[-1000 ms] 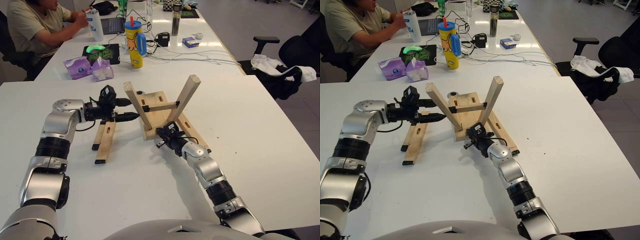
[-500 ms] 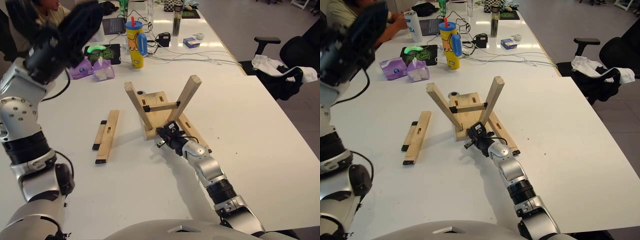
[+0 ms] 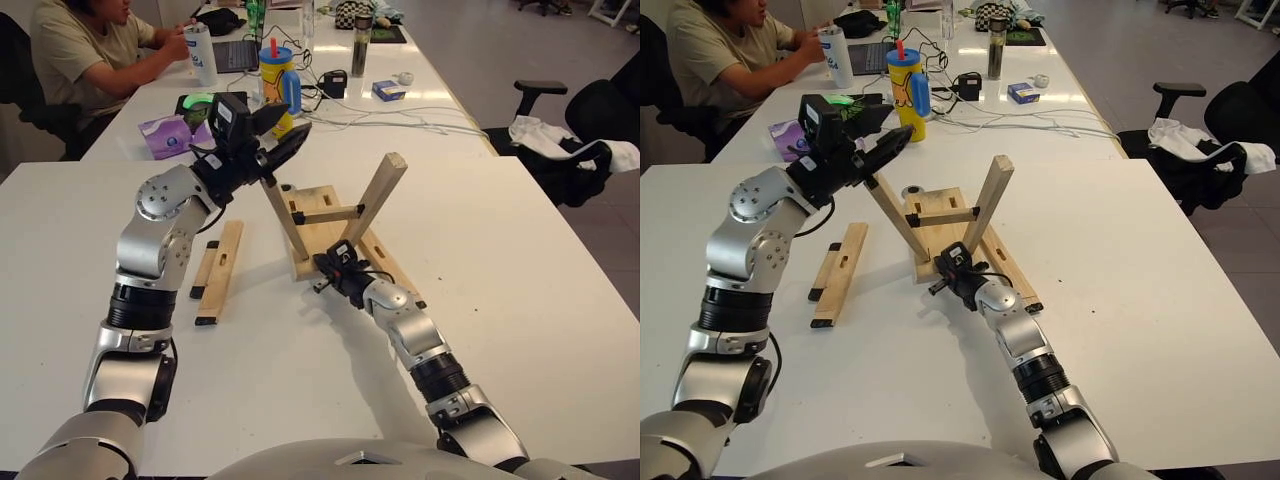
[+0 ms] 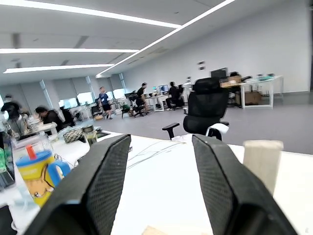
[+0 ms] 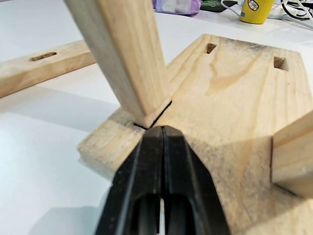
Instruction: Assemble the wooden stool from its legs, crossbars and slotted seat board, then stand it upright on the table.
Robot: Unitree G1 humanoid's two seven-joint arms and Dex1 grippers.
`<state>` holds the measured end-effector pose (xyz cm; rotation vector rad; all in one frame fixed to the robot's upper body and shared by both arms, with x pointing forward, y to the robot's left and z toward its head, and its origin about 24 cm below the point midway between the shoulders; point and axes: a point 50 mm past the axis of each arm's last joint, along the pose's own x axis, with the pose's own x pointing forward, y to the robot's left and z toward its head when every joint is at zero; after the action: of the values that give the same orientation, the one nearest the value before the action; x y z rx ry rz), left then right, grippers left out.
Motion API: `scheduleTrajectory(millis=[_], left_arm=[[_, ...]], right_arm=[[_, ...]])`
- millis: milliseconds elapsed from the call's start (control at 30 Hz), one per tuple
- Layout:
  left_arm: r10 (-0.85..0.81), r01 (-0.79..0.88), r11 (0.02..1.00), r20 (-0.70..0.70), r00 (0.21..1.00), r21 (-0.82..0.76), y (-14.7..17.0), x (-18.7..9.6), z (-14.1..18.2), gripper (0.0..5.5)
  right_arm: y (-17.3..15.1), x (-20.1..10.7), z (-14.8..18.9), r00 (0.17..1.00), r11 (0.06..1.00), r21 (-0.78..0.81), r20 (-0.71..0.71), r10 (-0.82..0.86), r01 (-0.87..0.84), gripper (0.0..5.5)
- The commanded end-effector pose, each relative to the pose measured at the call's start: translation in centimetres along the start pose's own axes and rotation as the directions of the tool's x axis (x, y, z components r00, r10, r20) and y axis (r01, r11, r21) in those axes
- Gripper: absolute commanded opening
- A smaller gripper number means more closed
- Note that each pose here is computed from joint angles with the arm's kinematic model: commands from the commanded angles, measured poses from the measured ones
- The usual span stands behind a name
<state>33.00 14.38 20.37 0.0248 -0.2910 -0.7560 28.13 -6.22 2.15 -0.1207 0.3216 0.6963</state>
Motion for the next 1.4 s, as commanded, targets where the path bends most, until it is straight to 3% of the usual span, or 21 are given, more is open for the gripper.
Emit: scheduleTrajectory(millis=[33,133,200,233,300,333,400,467,533,633,733,867,967,1067,1167,1300,1400], left_arm=[[0.033,-0.025,0.999,0.315,0.949,-0.029,1.0,0.4,8.5,2.34],[0.013,-0.002,1.000,0.533,0.846,-0.021,0.3,0.2,15.0,2.34],[0.018,0.002,0.999,0.555,0.831,-0.037,0.0,0.5,15.7,2.34],[0.035,0.006,0.997,0.517,0.855,-0.078,-0.2,1.0,14.6,2.34],[0.115,-0.075,0.971,0.164,0.980,-0.227,-0.6,2.8,5.4,2.34],[0.119,-0.132,0.953,-0.063,0.991,-0.271,-1.7,2.4,-0.4,2.34],[0.077,-0.243,0.924,-0.478,0.875,-0.296,-5.1,-1.6,-10.8,2.34],[0.026,-0.255,0.922,-0.612,0.791,-0.290,-8.1,-4.6,-14.4,2.34],[0.066,-0.224,0.950,-0.560,0.826,-0.218,-8.1,-3.4,-13.0,2.34],[0.194,-0.238,0.966,-0.322,0.927,-0.104,-5.7,0.4,-7.5,2.34],[0.272,-0.281,0.958,-0.127,0.954,-0.059,-4.2,2.3,-3.3,2.34],[0.424,-0.433,0.901,0.150,0.893,0.031,-2.2,1.6,2.2,2.34],[0.543,-0.582,0.806,0.260,0.799,0.106,-1.4,-1.4,4.4,2.34],[0.671,-0.693,0.692,0.175,0.721,0.202,-1.5,-5.9,2.3,2.34],[0.724,-0.685,0.675,-0.063,0.687,0.275,-2.5,-9.5,-2.6,2.34],[0.684,-0.630,0.729,-0.241,0.689,0.267,-4.7,-11.2,-6.0,2.34],[0.652,-0.602,0.758,-0.296,0.698,0.250,-5.5,-11.2,-7.1,2.34]], right_arm=[[0.5,-1.1,-6.0,0.963,0.998,0.064,-0.269,0.001,0.017,0.00],[0.3,-1.3,-6.2,0.962,0.998,0.065,-0.274,-0.007,0.026,0.00],[0.2,-1.4,-6.3,0.961,0.997,0.067,-0.276,-0.013,0.033,0.00],[0.1,-1.4,-6.3,0.961,0.997,0.067,-0.277,-0.015,0.035,0.00],[0.1,-1.3,-6.2,0.961,0.997,0.067,-0.275,-0.016,0.035,0.00],[0.2,-1.2,-6.1,0.962,0.997,0.065,-0.273,-0.014,0.033,0.00],[0.2,-1.0,-5.9,0.963,0.998,0.060,-0.269,-0.005,0.022,0.00],[0.0,-1.0,-5.7,0.963,0.998,0.058,-0.268,-0.008,0.025,0.00],[-0.3,-1.2,-5.8,0.962,0.997,0.060,-0.271,-0.025,0.043,0.00],[-0.5,-1.4,-6.1,0.961,0.996,0.065,-0.275,-0.033,0.053,0.00],[-0.4,-1.3,-6.2,0.959,0.997,0.066,-0.281,-0.028,0.049,0.00],[-0.2,-1.1,-5.7,0.967,0.997,0.070,-0.255,-0.020,0.040,0.00],[-0.1,-0.8,-4.5,0.982,0.997,0.071,-0.190,-0.008,0.022,0.00],[0.1,-0.6,-1.6,1.000,0.995,0.101,-0.030,-0.003,0.006,0.00],[0.2,-0.4,0.0,1.000,0.994,0.106,0.025,-0.006,0.003,0.00],[0.8,0.1,1.9,0.997,0.997,0.083,0.080,0.002,-0.008,0.00],[1.2,0.7,2.8,0.996,0.998,0.064,0.094,0.003,-0.009,0.00]])
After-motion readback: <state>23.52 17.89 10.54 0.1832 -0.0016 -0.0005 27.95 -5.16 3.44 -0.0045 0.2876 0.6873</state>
